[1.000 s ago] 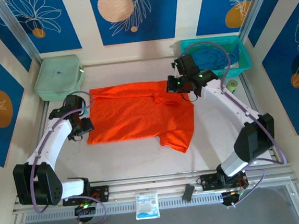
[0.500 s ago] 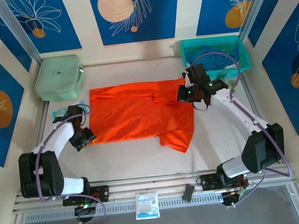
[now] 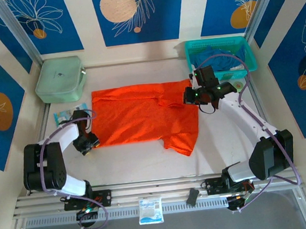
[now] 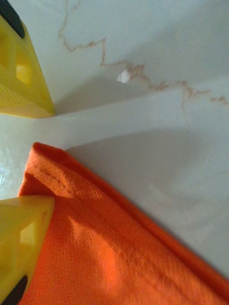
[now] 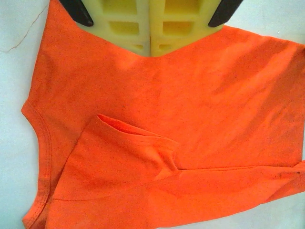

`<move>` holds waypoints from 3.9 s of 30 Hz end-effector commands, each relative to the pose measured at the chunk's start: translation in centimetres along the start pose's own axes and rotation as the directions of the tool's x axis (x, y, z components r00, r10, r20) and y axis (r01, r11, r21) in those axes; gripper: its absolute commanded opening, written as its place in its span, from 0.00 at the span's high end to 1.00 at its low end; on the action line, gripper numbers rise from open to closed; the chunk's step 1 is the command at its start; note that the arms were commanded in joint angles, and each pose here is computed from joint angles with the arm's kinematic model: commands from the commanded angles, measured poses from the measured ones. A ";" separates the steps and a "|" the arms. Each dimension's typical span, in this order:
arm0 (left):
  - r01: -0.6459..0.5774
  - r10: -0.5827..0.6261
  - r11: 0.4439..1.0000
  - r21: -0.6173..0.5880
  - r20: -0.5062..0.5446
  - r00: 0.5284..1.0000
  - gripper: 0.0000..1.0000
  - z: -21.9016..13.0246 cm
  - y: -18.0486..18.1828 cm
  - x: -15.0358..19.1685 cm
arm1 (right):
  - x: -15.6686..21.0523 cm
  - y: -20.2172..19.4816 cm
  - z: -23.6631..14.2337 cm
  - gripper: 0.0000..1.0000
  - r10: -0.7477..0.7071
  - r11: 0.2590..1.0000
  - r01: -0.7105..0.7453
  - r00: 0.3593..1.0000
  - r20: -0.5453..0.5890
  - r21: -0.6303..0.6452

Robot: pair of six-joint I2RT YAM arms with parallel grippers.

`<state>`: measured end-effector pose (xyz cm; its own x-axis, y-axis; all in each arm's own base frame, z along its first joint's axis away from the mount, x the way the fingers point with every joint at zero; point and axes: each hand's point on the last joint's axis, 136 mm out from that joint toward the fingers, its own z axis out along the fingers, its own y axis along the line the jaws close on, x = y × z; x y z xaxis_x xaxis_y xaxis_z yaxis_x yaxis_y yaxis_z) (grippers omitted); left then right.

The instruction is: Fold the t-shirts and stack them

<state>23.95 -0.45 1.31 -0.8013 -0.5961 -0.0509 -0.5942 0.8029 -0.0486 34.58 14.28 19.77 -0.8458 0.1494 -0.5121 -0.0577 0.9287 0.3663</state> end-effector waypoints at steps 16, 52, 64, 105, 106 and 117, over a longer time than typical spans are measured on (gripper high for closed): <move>-0.089 0.089 0.993 0.077 -0.009 0.996 0.95 3.5 -4.4 -4.0 | -0.6 1.4 -1.3 1.00 -0.083 0.994 0.085 0.996 0.031 -0.068; -0.156 0.137 0.983 0.100 0.173 0.975 1.00 -2.5 -3.5 -3.4 | 23.3 0.6 -3.3 0.44 -0.975 -0.212 0.861 -0.222 0.034 -0.462; -0.167 0.142 0.979 0.117 0.192 0.971 1.00 -3.3 -3.6 -3.3 | 27.1 -1.4 1.7 0.50 -0.944 -0.237 0.810 -0.323 -0.070 -0.536; -0.143 0.115 0.977 0.158 0.172 0.978 1.00 -4.2 -3.2 -1.4 | 24.5 -2.9 -0.3 1.00 -0.943 -0.191 0.860 -0.295 -0.155 -0.473; -0.143 0.116 0.978 0.152 0.169 0.979 1.00 -4.2 -2.9 -1.2 | 24.6 -2.9 -1.1 1.00 -0.948 -0.192 0.866 -0.285 -0.142 -0.462; -0.127 0.109 0.983 0.131 0.140 0.984 1.00 -5.3 -1.1 2.9 | 24.7 -3.0 -5.6 1.00 -0.963 -0.210 0.899 -0.258 -0.078 -0.384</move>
<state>24.12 -2.92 6.71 -0.8404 -0.4851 -0.2415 -0.4455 0.8722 -0.2018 12.01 14.41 10.22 0.2516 -0.9530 -0.1688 -0.9427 -0.2018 -0.2658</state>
